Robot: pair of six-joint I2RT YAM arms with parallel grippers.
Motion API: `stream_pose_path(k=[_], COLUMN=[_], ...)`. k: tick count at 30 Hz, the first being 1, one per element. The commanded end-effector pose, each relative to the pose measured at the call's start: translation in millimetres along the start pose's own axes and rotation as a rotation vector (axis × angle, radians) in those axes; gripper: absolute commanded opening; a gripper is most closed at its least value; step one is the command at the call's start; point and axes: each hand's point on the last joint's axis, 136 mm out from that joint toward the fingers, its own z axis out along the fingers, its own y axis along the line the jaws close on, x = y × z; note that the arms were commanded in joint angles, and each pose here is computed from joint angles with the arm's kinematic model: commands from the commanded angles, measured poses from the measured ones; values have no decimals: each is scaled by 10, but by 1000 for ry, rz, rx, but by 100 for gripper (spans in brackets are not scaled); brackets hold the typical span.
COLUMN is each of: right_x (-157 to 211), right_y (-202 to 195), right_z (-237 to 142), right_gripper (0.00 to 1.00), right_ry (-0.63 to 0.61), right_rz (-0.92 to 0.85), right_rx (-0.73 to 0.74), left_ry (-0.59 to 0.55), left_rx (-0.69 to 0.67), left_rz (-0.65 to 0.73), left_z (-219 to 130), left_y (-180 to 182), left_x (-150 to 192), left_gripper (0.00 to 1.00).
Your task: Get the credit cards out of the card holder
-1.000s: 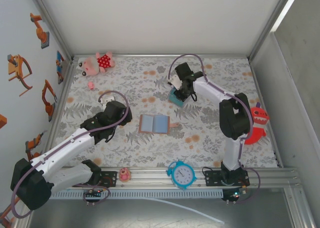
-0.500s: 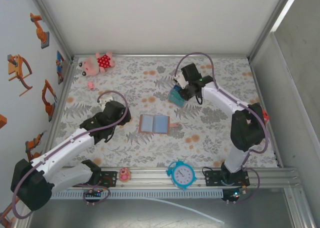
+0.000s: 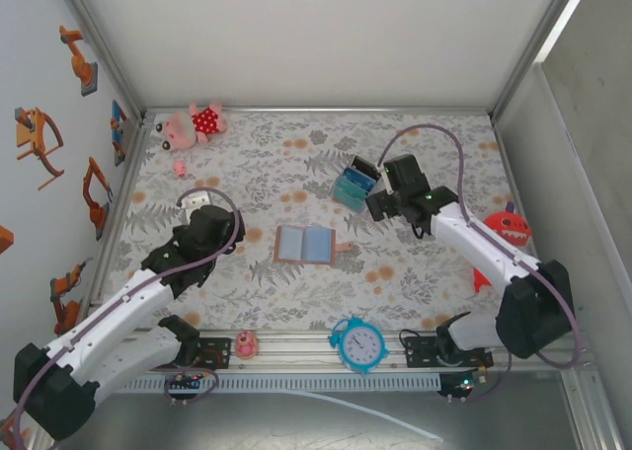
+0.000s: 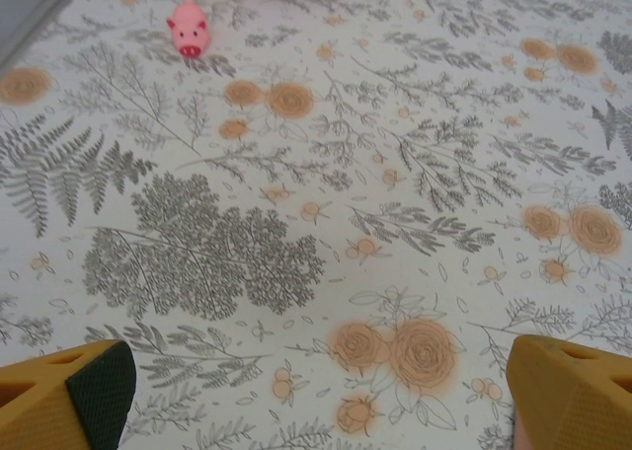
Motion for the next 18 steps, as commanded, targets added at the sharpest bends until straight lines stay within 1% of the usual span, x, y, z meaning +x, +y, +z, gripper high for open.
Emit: stream_pose_path(k=[1,6,12,15,18], right_x=[-5,128,283,322,346], right_y=[-317,-605,-844,-893,-913], right_z=[-134,-258,-335,-327,-306], right_gripper=[99,99,99,99,99], right_ry=[-77,-146,-177,-201,-273], right_rz=[135,224,279,273,254], right_rx=[157,318,470,510,538], left_ry=[-90,-181,-289,-330,-366], left_rx=[-38,-57,-91,-117,-138], left_rz=[67,95,128,146,142], left_z=[-28,-51,-58,-12,51], left_y=[103,182,290,356,422], left_x=[-146,-253,-402,-451,-496], left_gripper=[97,97,97,97,97])
